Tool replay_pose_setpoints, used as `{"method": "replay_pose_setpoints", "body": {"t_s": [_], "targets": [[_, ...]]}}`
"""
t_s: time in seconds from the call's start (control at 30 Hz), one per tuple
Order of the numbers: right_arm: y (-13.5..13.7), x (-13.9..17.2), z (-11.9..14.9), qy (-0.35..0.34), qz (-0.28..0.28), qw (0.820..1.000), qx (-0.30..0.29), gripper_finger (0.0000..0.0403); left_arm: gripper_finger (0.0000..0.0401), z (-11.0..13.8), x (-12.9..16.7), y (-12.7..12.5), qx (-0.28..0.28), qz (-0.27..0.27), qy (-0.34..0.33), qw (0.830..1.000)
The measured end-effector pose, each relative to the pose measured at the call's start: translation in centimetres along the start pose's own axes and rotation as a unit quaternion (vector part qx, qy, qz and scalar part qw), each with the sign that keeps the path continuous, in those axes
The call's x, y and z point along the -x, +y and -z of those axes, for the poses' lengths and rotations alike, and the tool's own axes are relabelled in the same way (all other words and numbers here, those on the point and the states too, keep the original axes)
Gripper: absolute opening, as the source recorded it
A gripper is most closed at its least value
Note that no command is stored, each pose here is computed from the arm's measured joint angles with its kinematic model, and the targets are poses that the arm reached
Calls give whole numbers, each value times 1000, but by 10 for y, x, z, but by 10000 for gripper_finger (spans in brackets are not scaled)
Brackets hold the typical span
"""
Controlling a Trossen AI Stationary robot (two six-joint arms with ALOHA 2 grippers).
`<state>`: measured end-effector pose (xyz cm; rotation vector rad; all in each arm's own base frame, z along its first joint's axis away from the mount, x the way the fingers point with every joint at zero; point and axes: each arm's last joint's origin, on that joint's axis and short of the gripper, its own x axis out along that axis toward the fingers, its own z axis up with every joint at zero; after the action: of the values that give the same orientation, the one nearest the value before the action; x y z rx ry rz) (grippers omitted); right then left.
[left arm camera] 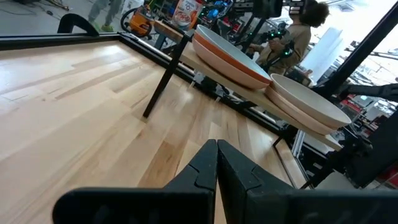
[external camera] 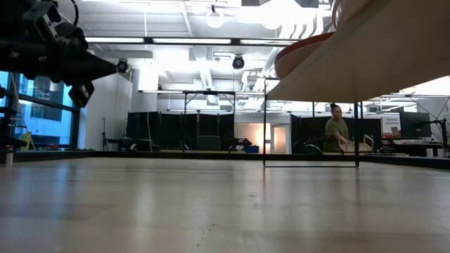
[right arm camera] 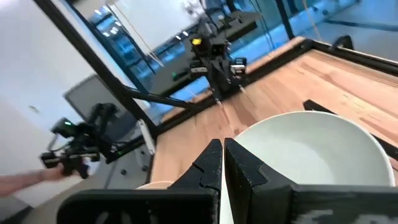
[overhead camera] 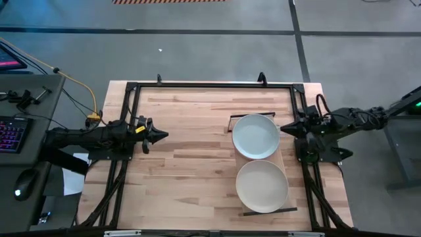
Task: Place and stack plates onto a shelf
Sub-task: Return to Home Position
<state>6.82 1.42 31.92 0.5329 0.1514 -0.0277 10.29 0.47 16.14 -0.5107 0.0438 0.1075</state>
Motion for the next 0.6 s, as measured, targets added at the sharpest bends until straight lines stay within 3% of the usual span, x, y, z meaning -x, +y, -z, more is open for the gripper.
{"method": "replay_pose_setpoints", "body": {"t_s": [0.17, 0.37, 0.6], "targets": [[-12, 6, 16, -54, -49, 997, -3, 0, 0, 0, 0, 0, 0, 0, 0, 1000], [-23, -8, 42, -122, -113, 986, 21, 0, 0, 0, 0, 0, 0, 0, 0, 1000], [-34, -1, 51, -126, -89, 986, 65, 0, 0, 0, 0, 0, 0, 0, 0, 1000]]}}
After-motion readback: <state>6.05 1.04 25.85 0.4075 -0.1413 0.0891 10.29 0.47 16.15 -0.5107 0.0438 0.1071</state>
